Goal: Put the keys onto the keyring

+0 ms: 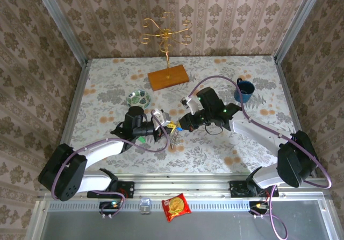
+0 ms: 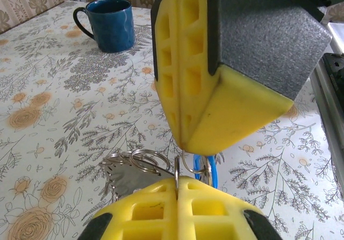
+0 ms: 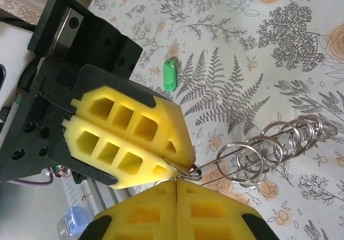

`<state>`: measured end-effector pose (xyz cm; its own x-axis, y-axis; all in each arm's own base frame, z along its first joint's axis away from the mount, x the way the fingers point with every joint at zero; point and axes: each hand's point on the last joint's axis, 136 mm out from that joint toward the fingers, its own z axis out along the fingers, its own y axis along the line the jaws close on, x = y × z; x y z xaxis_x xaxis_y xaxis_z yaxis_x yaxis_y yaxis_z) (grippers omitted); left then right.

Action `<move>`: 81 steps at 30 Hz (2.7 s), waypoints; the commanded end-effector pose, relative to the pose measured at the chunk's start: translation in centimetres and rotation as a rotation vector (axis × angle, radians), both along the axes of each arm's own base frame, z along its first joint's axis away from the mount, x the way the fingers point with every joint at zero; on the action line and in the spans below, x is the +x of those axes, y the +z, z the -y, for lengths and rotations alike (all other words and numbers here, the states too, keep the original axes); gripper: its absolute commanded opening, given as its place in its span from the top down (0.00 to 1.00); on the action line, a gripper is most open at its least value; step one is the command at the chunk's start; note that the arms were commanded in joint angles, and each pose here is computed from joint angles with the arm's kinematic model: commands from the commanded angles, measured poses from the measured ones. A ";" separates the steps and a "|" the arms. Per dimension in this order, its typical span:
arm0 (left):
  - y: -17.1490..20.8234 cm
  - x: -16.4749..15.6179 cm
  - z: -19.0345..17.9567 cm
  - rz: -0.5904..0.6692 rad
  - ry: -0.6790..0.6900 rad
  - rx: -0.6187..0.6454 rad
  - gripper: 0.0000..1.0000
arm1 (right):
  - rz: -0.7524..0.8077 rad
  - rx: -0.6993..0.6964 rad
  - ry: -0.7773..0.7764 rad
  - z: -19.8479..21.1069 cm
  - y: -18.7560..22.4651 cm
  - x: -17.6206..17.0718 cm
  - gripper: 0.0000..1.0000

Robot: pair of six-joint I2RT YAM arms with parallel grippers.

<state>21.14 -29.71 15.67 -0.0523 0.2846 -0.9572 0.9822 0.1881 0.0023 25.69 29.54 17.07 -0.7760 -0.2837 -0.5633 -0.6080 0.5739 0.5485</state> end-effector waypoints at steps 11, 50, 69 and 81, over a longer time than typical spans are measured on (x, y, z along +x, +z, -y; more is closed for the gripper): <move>0.6 -0.2 0.4 0.038 -0.025 -0.006 1.00 | 0.075 0.014 -0.037 0.2 1.8 1.3 1.00; 1.4 -0.4 0.9 0.181 -0.023 -0.040 1.00 | -0.003 -0.086 -0.090 1.4 -0.6 2.1 1.00; 1.3 0.4 0.9 0.125 0.036 -0.062 1.00 | 0.142 -0.127 -0.043 3.3 0.4 2.1 1.00; 1.6 0.6 1.3 0.121 0.039 -0.124 1.00 | 0.023 -0.049 0.000 1.2 -1.6 1.8 1.00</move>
